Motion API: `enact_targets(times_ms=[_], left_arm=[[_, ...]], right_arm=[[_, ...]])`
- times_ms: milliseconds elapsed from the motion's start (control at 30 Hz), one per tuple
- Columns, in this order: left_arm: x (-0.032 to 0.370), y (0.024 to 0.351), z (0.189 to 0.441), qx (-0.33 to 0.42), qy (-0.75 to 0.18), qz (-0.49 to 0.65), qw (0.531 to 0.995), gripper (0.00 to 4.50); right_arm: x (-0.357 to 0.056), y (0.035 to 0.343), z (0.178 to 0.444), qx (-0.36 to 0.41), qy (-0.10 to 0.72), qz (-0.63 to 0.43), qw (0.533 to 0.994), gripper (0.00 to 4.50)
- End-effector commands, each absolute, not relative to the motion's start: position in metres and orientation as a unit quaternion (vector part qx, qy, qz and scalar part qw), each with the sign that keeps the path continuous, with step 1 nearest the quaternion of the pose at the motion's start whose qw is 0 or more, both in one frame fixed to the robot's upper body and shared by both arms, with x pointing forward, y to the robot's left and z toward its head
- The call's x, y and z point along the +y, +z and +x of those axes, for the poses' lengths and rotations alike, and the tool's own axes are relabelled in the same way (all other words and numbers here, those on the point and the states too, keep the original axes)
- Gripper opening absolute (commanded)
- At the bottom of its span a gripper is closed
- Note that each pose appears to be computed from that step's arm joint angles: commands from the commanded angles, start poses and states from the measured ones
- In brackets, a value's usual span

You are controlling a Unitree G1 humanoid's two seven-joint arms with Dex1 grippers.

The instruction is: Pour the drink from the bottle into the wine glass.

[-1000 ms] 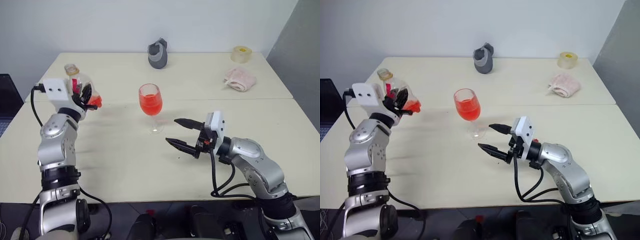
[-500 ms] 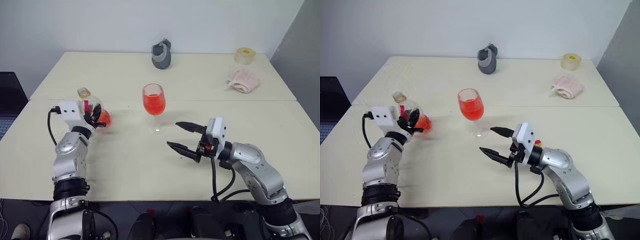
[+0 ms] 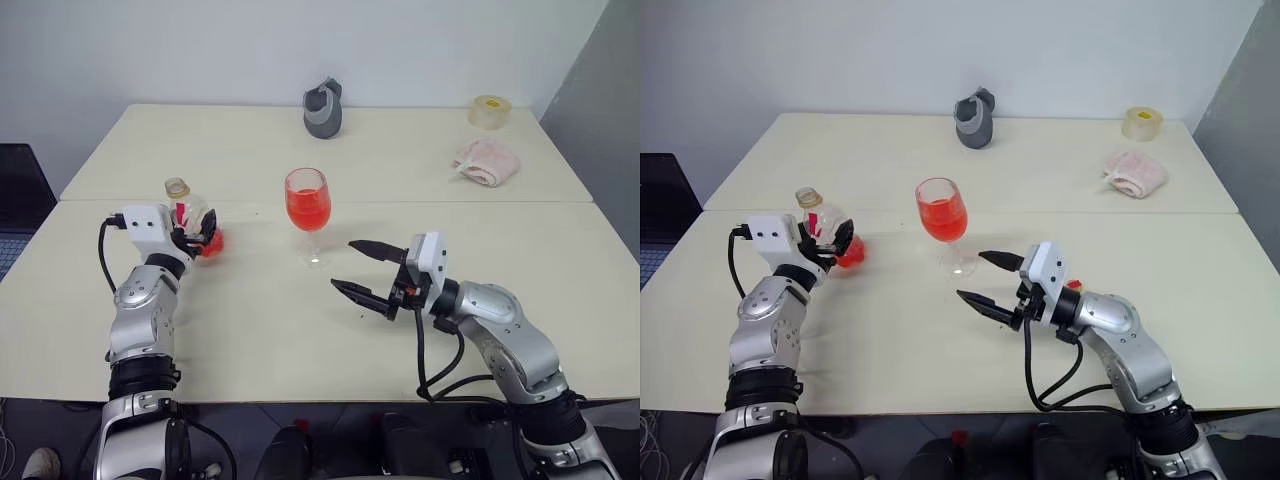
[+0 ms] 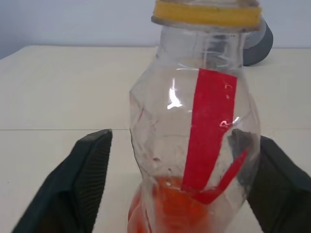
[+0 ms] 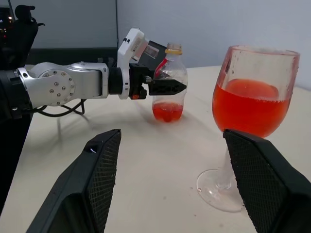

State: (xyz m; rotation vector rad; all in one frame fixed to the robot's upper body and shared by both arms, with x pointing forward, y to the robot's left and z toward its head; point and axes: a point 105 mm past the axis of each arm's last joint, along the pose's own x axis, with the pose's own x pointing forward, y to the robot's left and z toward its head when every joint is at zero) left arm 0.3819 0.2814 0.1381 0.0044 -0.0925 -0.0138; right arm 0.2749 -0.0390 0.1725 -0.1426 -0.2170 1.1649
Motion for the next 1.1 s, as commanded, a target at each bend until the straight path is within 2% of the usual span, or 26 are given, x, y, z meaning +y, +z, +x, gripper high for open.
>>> enact_targets(times_ms=[33,567,800,1100], left_arm=[[0.286,0.155,0.376,-0.069,-0.003,0.018,0.997,4.48],[0.277,0.136,0.332,-0.013,-0.013,0.019,1.000,4.48],[0.256,0.129,0.311,0.009,-0.048,0.015,0.999,4.48],[0.229,0.120,0.302,0.018,-0.076,0.001,0.997,4.48]], right_arm=[[-0.039,0.185,0.275,-0.130,0.547,-0.069,0.824,3.62],[-0.045,0.176,0.268,-0.114,0.526,-0.053,0.841,3.62],[-0.060,0.171,0.269,-0.094,0.455,-0.035,0.885,3.62],[-0.080,0.163,0.273,-0.075,0.367,-0.042,0.926,3.62]])
